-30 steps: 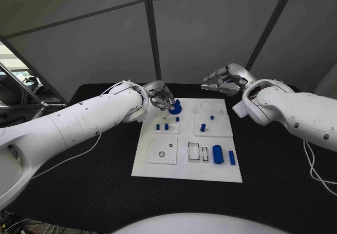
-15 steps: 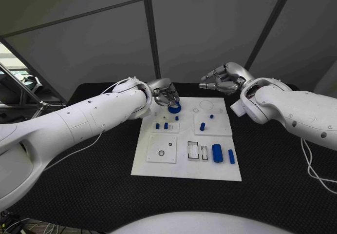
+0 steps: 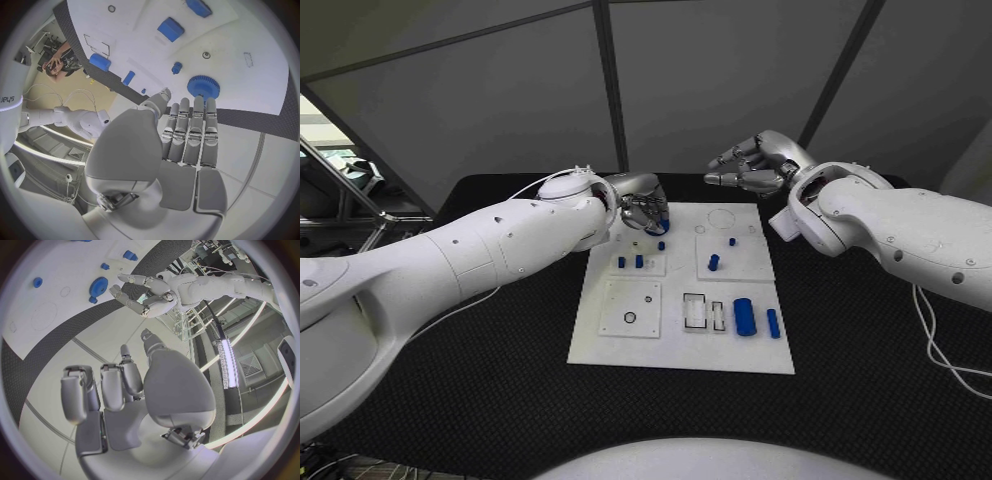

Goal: Assemble the parts on the task board

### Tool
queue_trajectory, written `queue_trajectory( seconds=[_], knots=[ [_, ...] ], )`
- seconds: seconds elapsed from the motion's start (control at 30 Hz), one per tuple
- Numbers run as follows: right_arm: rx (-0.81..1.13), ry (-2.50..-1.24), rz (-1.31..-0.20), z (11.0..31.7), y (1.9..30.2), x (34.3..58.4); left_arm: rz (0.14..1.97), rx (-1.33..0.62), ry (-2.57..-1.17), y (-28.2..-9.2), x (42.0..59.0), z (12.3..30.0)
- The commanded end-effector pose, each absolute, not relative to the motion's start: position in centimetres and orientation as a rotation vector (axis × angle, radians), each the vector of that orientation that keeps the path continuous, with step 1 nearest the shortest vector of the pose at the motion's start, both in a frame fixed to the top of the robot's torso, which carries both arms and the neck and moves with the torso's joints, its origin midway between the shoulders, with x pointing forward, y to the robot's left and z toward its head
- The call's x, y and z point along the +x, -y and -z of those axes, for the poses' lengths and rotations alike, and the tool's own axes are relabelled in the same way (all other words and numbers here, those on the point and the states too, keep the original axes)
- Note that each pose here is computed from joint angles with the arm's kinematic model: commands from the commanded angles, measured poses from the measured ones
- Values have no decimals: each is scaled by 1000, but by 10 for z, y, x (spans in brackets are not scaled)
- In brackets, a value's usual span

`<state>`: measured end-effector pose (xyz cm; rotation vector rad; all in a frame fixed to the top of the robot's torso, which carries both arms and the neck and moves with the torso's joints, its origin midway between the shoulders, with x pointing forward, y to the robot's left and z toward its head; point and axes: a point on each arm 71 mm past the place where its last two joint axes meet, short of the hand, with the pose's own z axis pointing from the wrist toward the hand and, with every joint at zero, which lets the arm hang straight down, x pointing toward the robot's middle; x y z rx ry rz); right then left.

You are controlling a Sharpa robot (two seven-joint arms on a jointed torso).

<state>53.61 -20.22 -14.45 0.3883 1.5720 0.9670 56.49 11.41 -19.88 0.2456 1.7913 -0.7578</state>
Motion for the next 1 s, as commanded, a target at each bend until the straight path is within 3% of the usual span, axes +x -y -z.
queue_trajectory(
  seconds=[0.03, 1.0],
  knots=[
    [382, -1570, -977, 143, 201, 536, 740, 331, -1784, -110, 563, 201],
    [380, -1571, -980, 143, 199, 536, 703, 404, -1896, -99, 555, 222]
  ],
)
